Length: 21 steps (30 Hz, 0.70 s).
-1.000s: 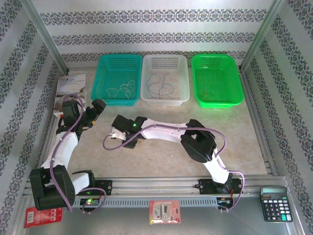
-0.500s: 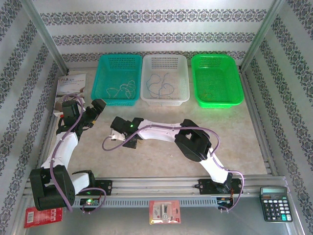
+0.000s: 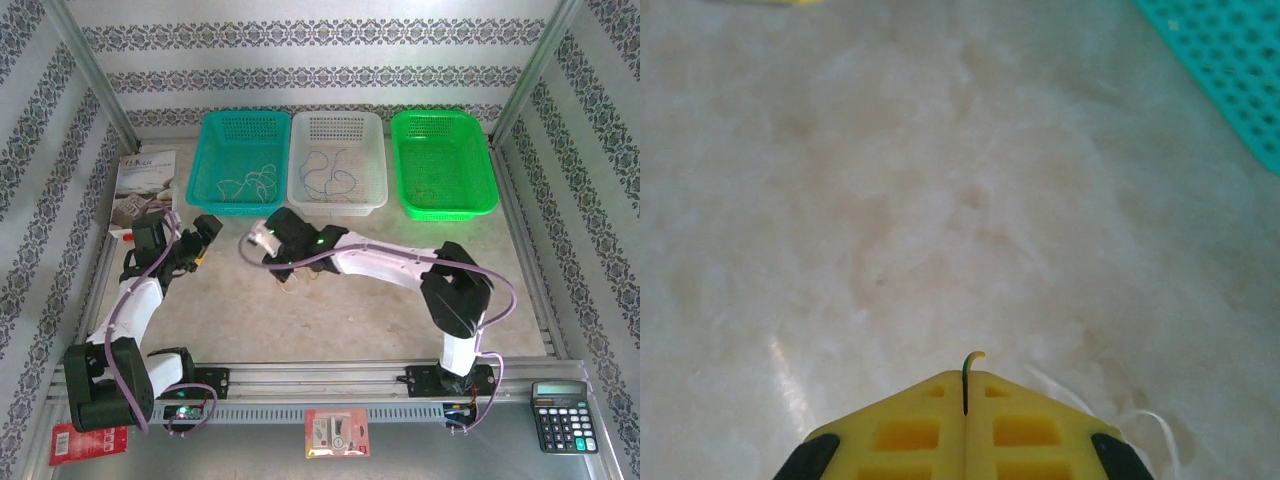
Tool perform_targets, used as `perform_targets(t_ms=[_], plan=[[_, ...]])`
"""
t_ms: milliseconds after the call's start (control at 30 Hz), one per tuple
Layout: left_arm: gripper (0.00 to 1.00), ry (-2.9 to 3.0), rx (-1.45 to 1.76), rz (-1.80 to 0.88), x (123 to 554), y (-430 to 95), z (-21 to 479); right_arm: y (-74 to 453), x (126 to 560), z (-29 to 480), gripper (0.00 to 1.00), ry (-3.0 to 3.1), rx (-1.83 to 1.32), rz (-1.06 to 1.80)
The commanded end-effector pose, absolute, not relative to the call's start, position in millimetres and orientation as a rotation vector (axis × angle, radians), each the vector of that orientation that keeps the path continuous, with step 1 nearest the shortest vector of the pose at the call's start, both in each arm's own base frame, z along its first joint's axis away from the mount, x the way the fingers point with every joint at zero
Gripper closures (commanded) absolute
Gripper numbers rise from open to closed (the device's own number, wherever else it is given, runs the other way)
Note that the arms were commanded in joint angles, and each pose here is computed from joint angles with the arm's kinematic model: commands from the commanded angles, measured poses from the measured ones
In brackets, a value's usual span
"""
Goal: Untangle the cables
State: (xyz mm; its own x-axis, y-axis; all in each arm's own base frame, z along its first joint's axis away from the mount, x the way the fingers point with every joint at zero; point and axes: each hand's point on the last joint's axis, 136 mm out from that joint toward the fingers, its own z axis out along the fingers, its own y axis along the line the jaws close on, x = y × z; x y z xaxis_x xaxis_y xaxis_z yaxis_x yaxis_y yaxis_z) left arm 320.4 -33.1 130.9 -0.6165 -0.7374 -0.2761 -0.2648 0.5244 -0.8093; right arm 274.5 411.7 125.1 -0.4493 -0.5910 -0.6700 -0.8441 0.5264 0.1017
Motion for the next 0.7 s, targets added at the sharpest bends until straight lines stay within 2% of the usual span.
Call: perform_targets(t_ms=[0,300,667], plan=[[0.0,2.11,-0.717,-1.056,312.1,-42.4,138.9,419.5,286.1,147.5,1.0,2.192,-0.868,0.874],[0.01,2.192,-0.567,-1.027,277.9,-97.4,115.4,380.2,321.5,161.0,1.0,2.164,-0.355,1.196],[0.05,2.34,-0.283,-0.918,275.9,-160.8,92.6,370.8,320.1,166.9,1.0,2.142,-0.28,1.257]])
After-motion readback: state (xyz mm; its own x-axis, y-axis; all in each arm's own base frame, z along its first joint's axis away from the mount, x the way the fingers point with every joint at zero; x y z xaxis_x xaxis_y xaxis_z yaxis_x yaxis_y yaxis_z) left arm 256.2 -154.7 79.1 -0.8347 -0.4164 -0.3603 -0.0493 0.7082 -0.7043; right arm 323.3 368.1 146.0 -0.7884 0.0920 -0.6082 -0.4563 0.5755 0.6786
